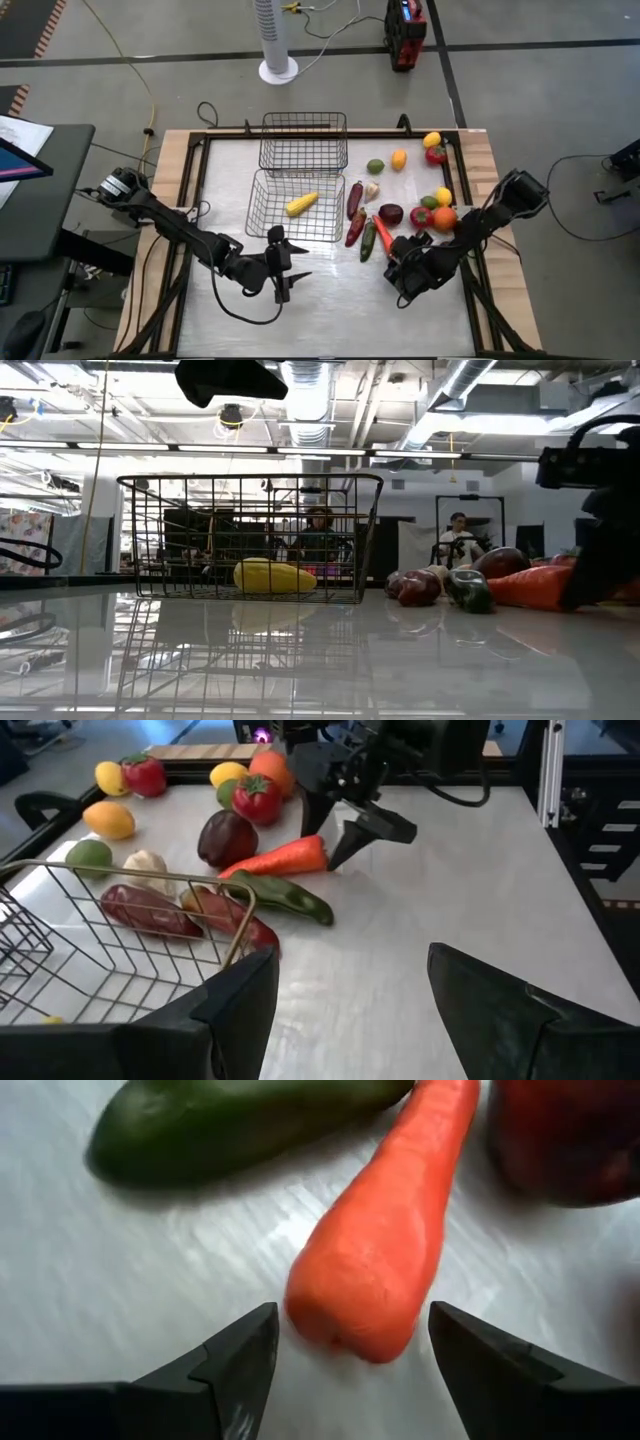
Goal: Sort produce into baskets
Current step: Put the carrot into the bottom wire basket, then put the green chili pepper into the bottom wire basket
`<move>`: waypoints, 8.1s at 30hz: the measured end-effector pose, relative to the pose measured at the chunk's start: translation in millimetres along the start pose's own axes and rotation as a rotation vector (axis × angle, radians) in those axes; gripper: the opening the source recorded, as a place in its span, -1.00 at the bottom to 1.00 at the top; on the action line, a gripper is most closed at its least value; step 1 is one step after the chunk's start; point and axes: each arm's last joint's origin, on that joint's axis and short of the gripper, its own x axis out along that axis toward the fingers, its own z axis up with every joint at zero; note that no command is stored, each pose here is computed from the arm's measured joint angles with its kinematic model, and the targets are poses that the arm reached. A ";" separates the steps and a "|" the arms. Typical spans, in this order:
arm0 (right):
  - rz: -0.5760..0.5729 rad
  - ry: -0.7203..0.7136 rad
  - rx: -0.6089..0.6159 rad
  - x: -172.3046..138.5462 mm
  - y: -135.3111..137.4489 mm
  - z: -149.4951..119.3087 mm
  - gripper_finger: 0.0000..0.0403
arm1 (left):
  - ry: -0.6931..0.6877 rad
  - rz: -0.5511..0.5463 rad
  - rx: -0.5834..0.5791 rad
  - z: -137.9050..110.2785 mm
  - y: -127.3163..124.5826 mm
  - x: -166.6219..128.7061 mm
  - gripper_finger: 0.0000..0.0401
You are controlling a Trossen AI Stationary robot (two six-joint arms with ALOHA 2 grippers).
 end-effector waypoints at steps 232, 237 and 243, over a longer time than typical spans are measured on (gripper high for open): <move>0.023 -0.142 -0.340 1.0 33.5 33.3 -0.28 | 0.155 -0.025 0.024 53.8 110.2 2.6 0.33; -0.042 -0.108 -0.411 -18.0 38.3 53.3 -0.15 | 0.161 -0.074 0.076 38.6 94.1 42.1 0.33; -0.085 -0.083 -0.455 -29.8 37.9 61.5 -0.10 | 0.135 -0.084 0.149 34.9 82.7 80.1 0.33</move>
